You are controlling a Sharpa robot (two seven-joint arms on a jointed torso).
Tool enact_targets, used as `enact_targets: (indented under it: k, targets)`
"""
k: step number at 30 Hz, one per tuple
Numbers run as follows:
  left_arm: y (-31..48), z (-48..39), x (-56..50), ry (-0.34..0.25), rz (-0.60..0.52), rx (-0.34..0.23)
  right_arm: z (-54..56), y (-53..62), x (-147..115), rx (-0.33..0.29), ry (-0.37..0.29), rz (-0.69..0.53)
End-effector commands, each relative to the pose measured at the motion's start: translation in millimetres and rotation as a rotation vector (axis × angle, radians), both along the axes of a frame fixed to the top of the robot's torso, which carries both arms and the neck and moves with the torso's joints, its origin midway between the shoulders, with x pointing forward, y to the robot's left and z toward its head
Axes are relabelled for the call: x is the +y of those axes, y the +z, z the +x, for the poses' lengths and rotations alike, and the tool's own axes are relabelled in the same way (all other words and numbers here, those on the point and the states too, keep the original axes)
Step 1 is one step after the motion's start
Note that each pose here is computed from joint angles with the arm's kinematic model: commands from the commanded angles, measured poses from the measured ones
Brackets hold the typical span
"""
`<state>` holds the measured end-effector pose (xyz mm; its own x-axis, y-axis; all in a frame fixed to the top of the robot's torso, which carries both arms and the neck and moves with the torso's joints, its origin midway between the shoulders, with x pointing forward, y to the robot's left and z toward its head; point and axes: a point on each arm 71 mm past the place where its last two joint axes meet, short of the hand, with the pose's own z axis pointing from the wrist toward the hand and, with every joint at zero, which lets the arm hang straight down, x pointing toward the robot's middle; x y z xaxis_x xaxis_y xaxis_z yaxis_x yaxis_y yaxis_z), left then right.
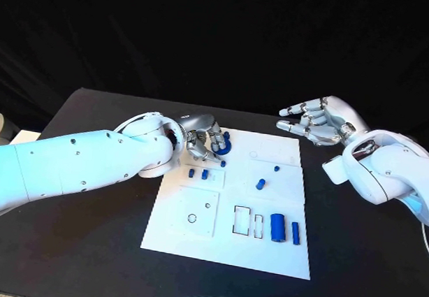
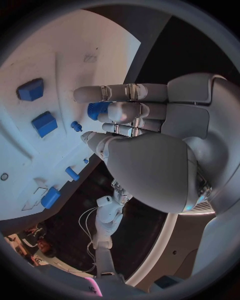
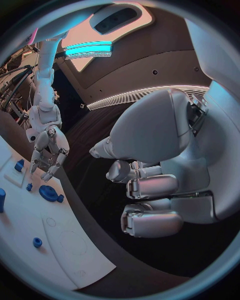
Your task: Assemble the parts on the task board
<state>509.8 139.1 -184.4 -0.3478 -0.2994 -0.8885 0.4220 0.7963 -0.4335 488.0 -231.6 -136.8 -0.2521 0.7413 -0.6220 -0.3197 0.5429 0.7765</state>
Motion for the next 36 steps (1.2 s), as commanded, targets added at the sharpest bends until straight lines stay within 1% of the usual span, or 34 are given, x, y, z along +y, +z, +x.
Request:
enact_targets:
  k: [1, 4, 10, 21, 31, 36]
  targets:
    - [1.2, -0.5, -7.7, -0.077, 0.096, -0.112, -0.7, -0.8, 1.9, 0.003, 0.018, -0.003]
    - [-1.9, 0.9, -11.2, -0.081, 0.128, -0.111, -0.7, -0.9, 2.5, 0.003, 0.019, -0.002]
    - [-7.6, 4.1, -18.1, -0.083, 0.184, -0.087, -0.7, -1.1, 3.4, 0.003, 0.021, -0.002]
    - [-14.6, 6.0, -28.3, -0.097, 0.224, -0.047, -0.7, -1.2, 4.6, 0.003, 0.024, -0.001]
    - [-21.0, 5.1, -32.7, -0.108, 0.242, -0.018, -0.7, -1.3, 4.9, 0.004, 0.026, -0.001]
    - [-22.2, 5.3, -33.9, -0.108, 0.246, -0.015, -0.6, -1.3, 5.2, 0.004, 0.027, -0.001]
